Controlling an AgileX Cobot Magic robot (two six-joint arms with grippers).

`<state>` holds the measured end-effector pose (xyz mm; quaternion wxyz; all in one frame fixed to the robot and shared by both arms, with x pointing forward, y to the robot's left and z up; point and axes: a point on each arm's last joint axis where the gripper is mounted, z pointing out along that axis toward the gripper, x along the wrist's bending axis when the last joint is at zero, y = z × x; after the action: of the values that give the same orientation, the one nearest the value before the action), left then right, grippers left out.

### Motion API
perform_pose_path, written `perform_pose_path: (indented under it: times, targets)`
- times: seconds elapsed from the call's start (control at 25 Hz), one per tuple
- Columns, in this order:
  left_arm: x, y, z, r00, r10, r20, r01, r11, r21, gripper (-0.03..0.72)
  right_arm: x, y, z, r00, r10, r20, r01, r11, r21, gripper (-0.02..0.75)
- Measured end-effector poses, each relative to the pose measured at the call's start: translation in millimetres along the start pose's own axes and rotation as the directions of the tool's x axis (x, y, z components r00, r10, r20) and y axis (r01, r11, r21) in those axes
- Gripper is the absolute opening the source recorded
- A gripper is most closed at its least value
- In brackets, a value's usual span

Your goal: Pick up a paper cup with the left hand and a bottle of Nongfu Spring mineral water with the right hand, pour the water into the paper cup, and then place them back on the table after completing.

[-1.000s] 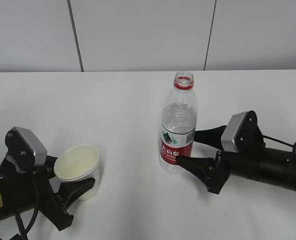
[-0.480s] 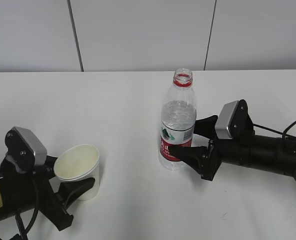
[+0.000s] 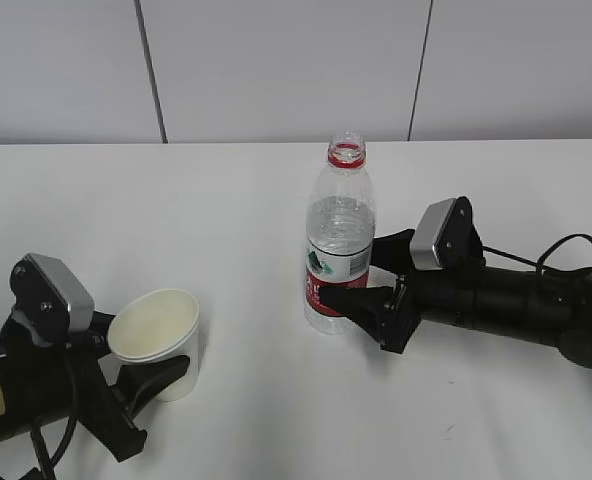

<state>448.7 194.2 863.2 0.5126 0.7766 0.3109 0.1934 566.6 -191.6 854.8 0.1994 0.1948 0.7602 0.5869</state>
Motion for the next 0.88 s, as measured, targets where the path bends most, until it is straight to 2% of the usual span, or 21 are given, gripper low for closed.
perform_pose_path:
  times: [0.2, 0.56, 0.88]
  targets:
    - [0.0, 0.0, 0.0, 1.0, 0.0, 0.0, 0.0, 1.0, 0.0, 0.389, 0.5, 0.6, 1.6, 1.0, 0.005, 0.007, -0.005, 1.0, -0.003, 0.577]
    - [0.0, 0.0, 0.0, 1.0, 0.0, 0.0, 0.0, 1.0, 0.0, 0.389, -0.1, 0.5, 2.0, 1.0, 0.008, 0.013, -0.008, 1.0, -0.005, 0.456]
    - [0.0, 0.0, 0.0, 1.0, 0.0, 0.0, 0.0, 1.0, 0.0, 0.389, -1.6, 0.7, 2.0, 0.999, 0.017, 0.029, -0.016, 1.0, -0.008, 0.433]
